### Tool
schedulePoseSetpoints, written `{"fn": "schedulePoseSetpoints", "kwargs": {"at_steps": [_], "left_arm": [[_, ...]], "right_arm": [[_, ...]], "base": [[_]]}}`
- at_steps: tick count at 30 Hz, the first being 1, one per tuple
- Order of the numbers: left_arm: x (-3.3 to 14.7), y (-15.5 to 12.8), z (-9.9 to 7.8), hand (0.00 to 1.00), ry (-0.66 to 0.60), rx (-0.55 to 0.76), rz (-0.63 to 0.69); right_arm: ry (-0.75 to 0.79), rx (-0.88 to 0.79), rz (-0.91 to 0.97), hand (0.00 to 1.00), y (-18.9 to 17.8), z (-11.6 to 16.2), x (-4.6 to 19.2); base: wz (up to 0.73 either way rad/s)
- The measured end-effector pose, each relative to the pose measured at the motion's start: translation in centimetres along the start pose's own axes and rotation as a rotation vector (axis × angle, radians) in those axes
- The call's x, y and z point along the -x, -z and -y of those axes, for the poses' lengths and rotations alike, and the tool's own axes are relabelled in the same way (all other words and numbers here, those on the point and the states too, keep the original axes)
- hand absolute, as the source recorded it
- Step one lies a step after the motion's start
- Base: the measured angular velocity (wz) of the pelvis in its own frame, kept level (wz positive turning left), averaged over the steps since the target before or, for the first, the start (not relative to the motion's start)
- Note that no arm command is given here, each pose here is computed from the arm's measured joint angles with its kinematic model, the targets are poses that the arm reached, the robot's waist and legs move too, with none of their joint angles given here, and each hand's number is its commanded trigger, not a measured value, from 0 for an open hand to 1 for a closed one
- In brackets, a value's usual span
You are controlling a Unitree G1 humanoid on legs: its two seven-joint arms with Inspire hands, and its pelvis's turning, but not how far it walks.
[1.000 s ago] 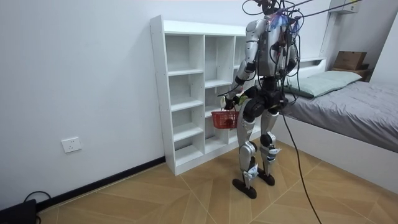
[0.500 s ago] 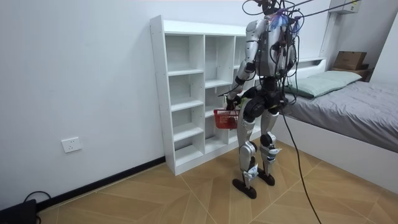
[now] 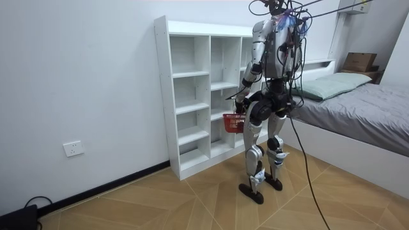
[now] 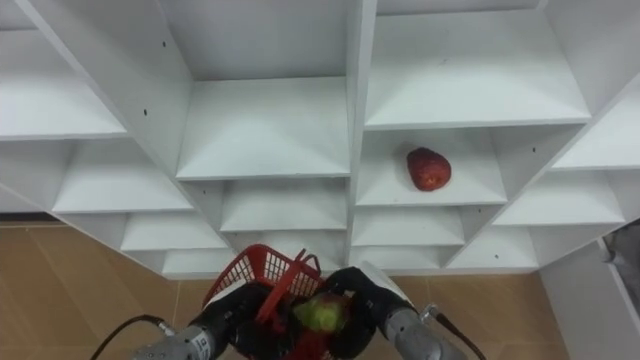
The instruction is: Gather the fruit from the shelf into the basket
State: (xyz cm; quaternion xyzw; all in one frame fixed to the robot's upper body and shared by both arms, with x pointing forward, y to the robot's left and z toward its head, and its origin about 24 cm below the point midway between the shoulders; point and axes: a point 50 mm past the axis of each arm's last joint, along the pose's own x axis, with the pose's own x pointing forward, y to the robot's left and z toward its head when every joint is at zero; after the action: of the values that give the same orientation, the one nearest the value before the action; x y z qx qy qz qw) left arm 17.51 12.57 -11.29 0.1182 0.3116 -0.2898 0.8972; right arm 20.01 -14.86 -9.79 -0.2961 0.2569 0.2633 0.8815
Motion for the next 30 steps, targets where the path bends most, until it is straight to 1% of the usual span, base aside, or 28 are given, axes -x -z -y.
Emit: {"fn": "schedulePoseSetpoints", "kwargs": {"at_steps": [2,3,4,5,12,19,30], "left_arm": [[-0.07,0.01,0.35,1.0,0.018,-0.008,-0.002],[-0.08,0.01,0.41,1.0,0.021,-0.01,-0.002],[-0.1,0.0,0.48,1.0,0.024,-0.01,-0.002],[-0.13,-0.04,0.54,1.0,0.026,-0.009,-0.001],[-0.26,-0.21,0.78,1.0,0.044,-0.006,0.005],[-0.38,-0.41,0.63,1.0,0.045,0.003,0.005],[-0.42,-0.52,0.48,1.0,0.037,0.0,0.007]], "right_arm": [[0.024,-0.018,0.011,1.0,-0.31,0.34,-0.16],[0.028,-0.023,0.012,0.87,-0.35,0.4,-0.18],[0.034,-0.025,0.015,0.5,-0.43,0.49,-0.22],[0.038,-0.027,0.015,0.0,-0.44,0.54,-0.24],[0.06,-0.05,-0.006,0.0,-0.15,0.41,-0.43],[0.06,-0.064,-0.01,0.0,-0.44,0.13,-0.88],[0.053,-0.082,-0.004,0.0,-0.6,0.11,-0.96]], "base": [[0.04],[0.0],[0.0],[0.0],[0.0],[0.0],[0.0]]}}
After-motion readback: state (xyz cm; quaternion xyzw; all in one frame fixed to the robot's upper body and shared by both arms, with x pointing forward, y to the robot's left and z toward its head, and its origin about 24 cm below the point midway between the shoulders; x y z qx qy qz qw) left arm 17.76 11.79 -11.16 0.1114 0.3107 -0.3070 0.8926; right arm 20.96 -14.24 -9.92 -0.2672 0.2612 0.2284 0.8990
